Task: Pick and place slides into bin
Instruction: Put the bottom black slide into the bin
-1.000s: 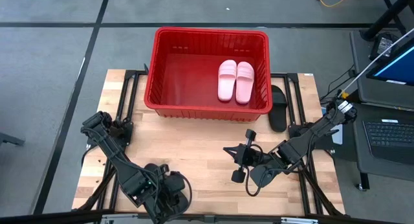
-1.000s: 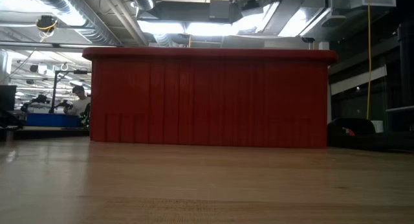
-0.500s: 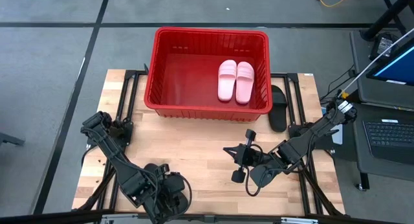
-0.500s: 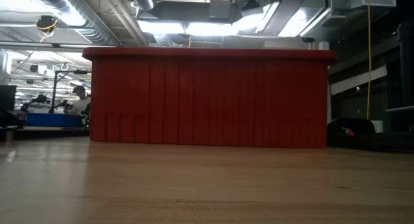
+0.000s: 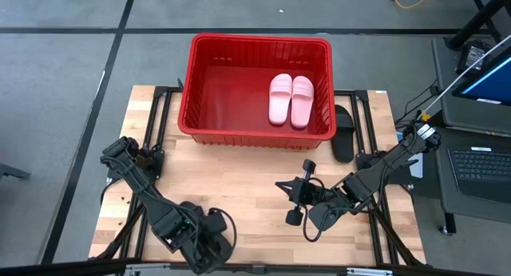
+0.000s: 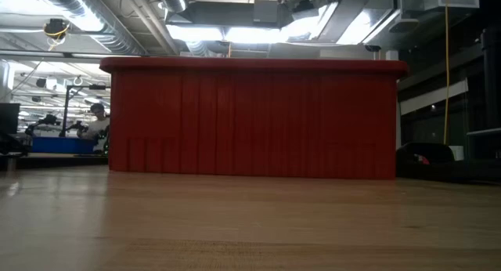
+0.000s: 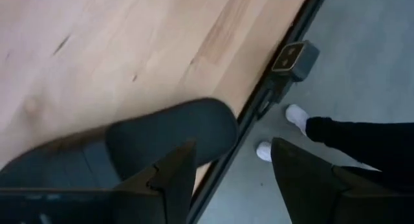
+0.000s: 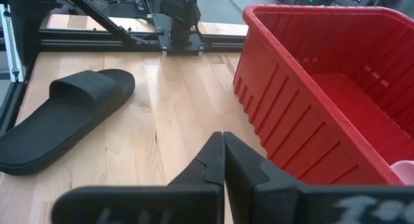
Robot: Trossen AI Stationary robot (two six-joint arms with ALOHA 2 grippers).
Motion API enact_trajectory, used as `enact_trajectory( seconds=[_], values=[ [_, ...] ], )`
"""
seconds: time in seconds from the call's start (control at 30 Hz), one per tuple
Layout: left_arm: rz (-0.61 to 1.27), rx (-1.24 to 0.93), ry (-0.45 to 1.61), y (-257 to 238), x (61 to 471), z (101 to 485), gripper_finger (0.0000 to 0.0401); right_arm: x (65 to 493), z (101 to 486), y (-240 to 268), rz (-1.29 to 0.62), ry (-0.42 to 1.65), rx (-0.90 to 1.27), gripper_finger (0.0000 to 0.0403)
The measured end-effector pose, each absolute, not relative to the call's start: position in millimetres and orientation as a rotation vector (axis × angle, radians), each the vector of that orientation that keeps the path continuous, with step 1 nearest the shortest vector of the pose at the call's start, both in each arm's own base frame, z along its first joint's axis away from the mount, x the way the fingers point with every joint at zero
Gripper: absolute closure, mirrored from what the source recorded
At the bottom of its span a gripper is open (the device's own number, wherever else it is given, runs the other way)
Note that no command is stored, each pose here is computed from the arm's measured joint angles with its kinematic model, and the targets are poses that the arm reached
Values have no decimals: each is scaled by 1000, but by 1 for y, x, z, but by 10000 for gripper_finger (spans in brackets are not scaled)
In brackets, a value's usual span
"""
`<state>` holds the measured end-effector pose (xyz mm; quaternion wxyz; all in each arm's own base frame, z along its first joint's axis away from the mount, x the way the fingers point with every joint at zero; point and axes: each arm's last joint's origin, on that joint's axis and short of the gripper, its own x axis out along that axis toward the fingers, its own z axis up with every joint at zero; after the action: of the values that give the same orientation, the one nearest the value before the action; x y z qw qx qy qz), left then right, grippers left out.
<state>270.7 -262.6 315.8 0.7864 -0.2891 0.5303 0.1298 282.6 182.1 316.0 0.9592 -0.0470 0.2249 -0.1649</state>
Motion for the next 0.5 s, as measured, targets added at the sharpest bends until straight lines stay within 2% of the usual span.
enact_trajectory(
  seconds=[0.5],
  values=[
    [608,-643,1381,-246,254,302,211,283,316,182,-329,461,-126,398]
  ],
)
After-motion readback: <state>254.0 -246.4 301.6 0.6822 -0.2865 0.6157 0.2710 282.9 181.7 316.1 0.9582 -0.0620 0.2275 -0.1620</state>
